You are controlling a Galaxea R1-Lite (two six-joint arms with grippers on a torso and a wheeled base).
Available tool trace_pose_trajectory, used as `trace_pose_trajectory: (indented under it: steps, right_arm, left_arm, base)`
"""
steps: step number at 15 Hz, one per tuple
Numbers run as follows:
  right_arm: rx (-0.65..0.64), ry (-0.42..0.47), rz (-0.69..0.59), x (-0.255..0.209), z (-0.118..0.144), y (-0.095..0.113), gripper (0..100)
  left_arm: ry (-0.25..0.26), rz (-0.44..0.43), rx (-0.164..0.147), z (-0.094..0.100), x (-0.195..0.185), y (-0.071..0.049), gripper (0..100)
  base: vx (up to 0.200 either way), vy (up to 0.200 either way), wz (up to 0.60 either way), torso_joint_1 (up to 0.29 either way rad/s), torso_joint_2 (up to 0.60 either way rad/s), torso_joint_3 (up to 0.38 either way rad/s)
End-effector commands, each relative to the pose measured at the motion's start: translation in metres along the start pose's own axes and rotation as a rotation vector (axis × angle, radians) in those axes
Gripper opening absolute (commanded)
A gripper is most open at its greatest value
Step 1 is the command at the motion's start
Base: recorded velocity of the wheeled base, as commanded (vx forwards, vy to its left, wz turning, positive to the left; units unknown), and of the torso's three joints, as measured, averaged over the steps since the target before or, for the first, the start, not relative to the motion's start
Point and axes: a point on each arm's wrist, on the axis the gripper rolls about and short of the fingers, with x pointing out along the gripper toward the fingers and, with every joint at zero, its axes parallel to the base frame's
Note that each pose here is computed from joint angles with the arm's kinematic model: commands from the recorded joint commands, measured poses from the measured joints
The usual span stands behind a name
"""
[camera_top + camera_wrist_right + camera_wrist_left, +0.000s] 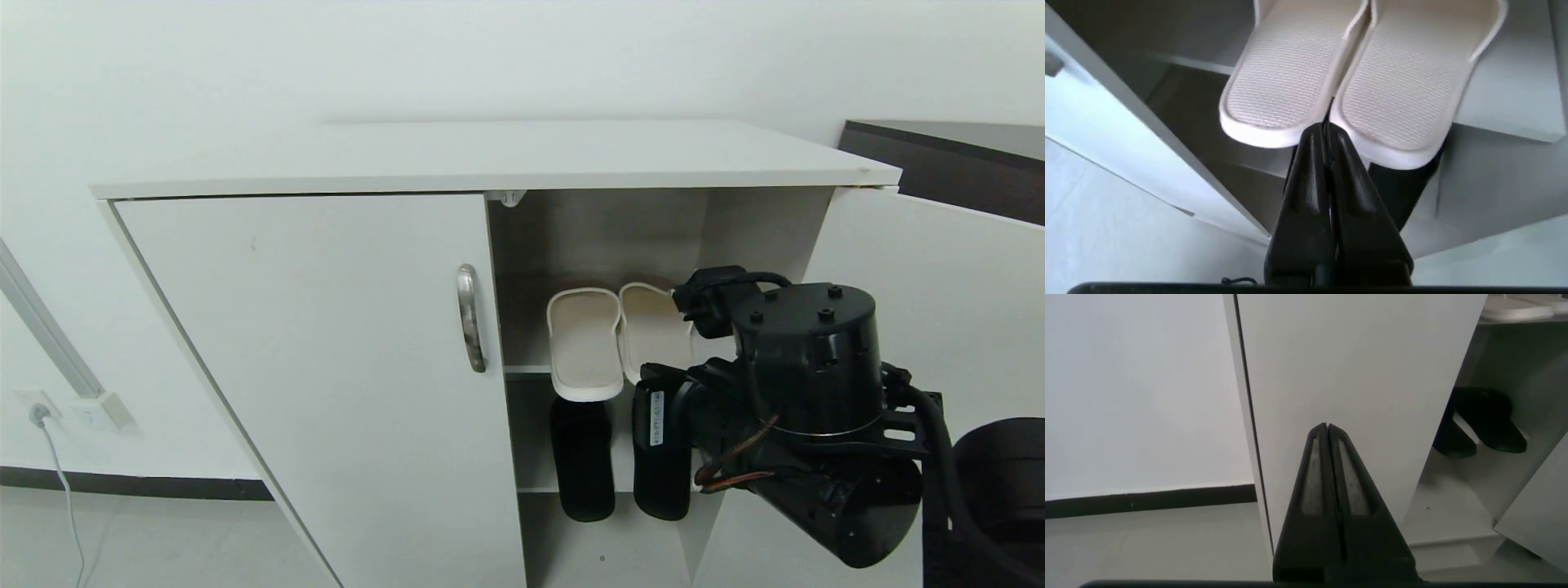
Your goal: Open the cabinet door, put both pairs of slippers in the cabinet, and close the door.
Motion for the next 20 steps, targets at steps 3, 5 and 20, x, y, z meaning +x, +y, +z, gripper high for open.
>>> trace_pose_trajectory:
  steps: [3, 5, 20]
  right_arm:
    - [-0.014, 0.017, -0.001, 0.0, -0.007, 0.001, 0]
    - [-0.02, 0.027, -0.006, 0.001, -0.01, 0.0, 0]
    - [-0.034, 0.036, 0.002, 0.004, -0.023, 0.004, 0]
  left_arm:
    - [0.001, 0.002, 0.002, 0.0, 0.0, 0.0, 0]
    - [0.001, 0.0, 0.004, 0.0, 0.0, 0.0, 0]
    - [0.001, 0.0, -0.004, 0.0, 0.0, 0.0, 0]
  base:
    - [0.0, 0.0, 0.0, 0.0, 0.0, 0.0]
    - [0.0, 0.0, 0.0, 0.0, 0.0, 0.0]
    - [-0.12, 0.0, 0.0, 0.002, 0.0, 0.001]
